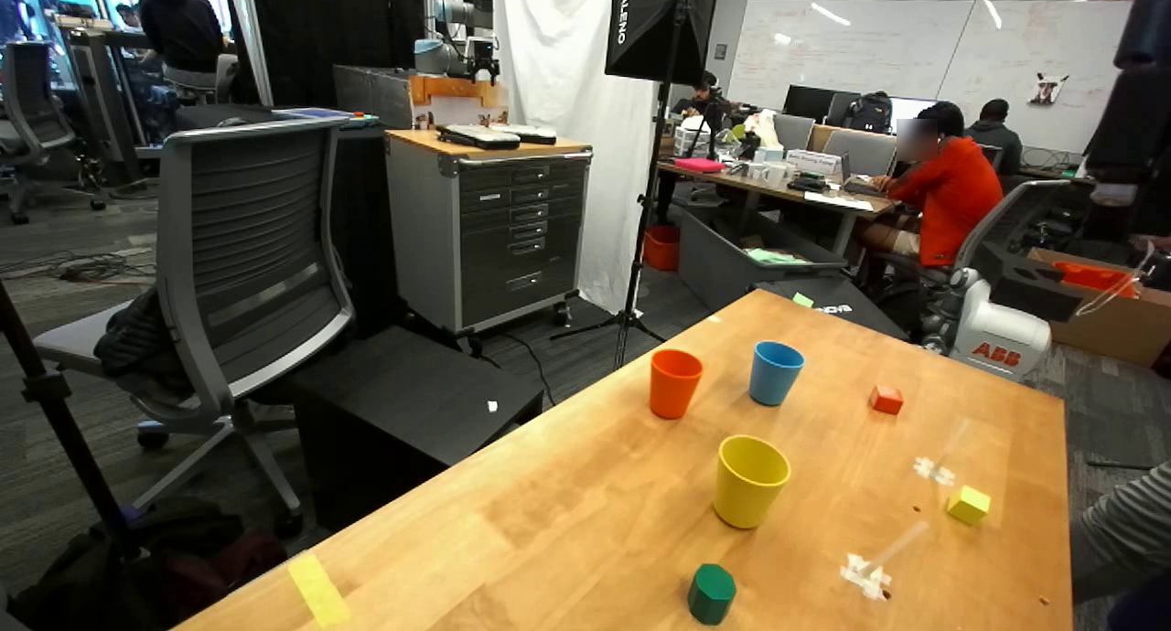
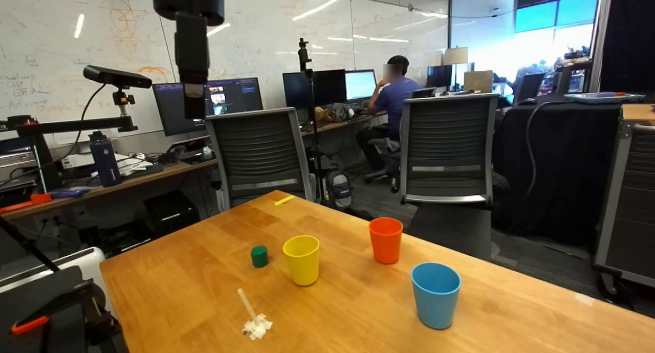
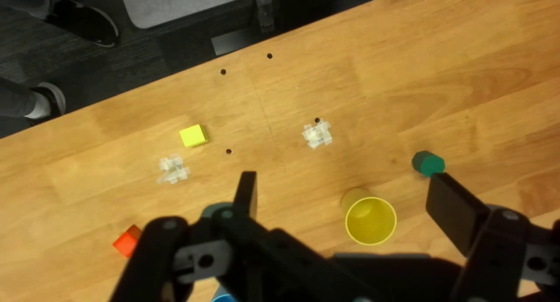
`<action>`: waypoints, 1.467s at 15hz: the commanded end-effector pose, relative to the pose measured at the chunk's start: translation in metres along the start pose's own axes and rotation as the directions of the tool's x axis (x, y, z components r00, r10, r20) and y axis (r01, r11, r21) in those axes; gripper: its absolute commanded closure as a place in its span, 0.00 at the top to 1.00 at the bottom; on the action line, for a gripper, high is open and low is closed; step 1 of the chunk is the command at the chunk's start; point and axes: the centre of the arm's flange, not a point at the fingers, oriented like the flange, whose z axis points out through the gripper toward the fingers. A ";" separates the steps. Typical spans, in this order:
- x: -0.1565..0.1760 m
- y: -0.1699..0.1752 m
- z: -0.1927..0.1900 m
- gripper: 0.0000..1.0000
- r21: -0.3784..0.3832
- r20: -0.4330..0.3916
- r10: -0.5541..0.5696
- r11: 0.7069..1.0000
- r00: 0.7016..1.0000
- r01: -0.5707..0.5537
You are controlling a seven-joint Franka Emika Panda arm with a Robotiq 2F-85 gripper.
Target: Put the orange cup into the blue cup then the yellow cup into the orange cup
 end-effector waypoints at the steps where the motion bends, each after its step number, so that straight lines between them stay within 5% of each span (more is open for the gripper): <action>1: 0.059 0.000 -0.023 1.00 0.001 0.013 0.055 0.998 0.998 -0.055; 10: 0.185 -0.027 -0.051 1.00 -0.053 -0.023 0.088 0.995 0.996 -0.089; 15: 0.253 -0.025 -0.028 1.00 -0.087 0.029 0.112 0.990 0.993 -0.109; 20: 0.285 -0.026 0.010 1.00 -0.126 0.132 0.131 0.985 0.983 -0.115; 22: 0.253 -0.025 0.026 1.00 -0.110 0.118 0.116 0.989 0.986 -0.104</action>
